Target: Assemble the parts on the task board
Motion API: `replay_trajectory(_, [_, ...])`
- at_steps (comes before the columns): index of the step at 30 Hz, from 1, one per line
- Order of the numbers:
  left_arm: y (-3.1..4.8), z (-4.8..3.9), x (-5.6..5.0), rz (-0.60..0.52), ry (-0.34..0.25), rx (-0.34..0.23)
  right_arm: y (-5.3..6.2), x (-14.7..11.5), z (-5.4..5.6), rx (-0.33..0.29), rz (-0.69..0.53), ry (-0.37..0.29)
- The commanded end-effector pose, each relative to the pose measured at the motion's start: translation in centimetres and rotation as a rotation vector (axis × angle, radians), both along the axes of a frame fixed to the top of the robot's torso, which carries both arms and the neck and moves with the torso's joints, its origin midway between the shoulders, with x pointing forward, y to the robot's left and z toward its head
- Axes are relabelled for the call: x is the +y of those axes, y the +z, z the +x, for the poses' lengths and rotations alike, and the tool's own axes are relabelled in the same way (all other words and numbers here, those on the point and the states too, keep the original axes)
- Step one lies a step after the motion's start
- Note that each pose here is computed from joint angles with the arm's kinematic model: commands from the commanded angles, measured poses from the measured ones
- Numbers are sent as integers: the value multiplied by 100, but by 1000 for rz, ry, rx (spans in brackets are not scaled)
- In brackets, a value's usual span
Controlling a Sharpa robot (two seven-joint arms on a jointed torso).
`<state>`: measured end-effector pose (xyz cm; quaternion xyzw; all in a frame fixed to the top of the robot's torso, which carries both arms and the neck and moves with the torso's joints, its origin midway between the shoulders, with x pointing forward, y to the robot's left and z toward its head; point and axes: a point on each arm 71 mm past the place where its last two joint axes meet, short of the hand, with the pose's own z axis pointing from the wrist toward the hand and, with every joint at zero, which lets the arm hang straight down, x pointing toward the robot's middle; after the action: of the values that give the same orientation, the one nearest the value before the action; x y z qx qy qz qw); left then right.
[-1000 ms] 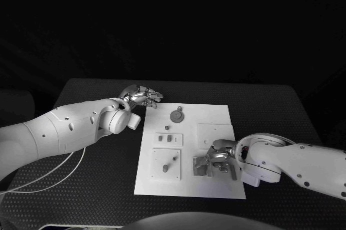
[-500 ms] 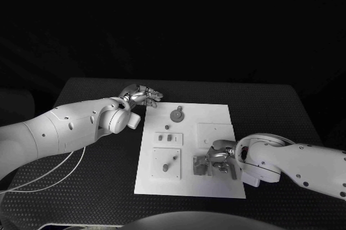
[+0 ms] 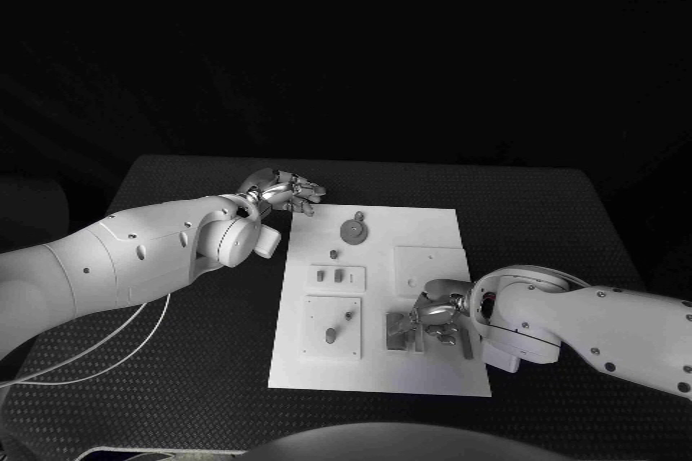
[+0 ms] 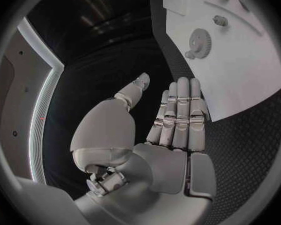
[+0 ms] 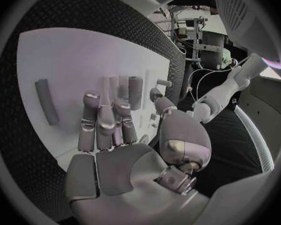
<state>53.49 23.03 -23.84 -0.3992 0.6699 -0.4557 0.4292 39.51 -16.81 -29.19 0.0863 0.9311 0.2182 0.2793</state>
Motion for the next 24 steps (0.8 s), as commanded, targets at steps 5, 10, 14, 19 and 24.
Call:
replay_trajectory(5, [11, 0, -18, -4, -11, -4, -18, -33, -10, -27, -15, -2])
replay_trajectory(10, [11, 4, -5, -3, -7, -5, 28, -104, -27, -44, 2, -16])
replay_trajectory(14, [12, 7, 9, -2, -2, -8, 172, -243, 31, -83, -10, -26])
replay_trajectory(19, [12, -3, -6, -5, -11, -6, 305, -560, 115, -103, -52, -75])
replay_trajectory(24, [13, -3, 22, -4, -8, -9, 315, -784, 84, -100, -94, -88])
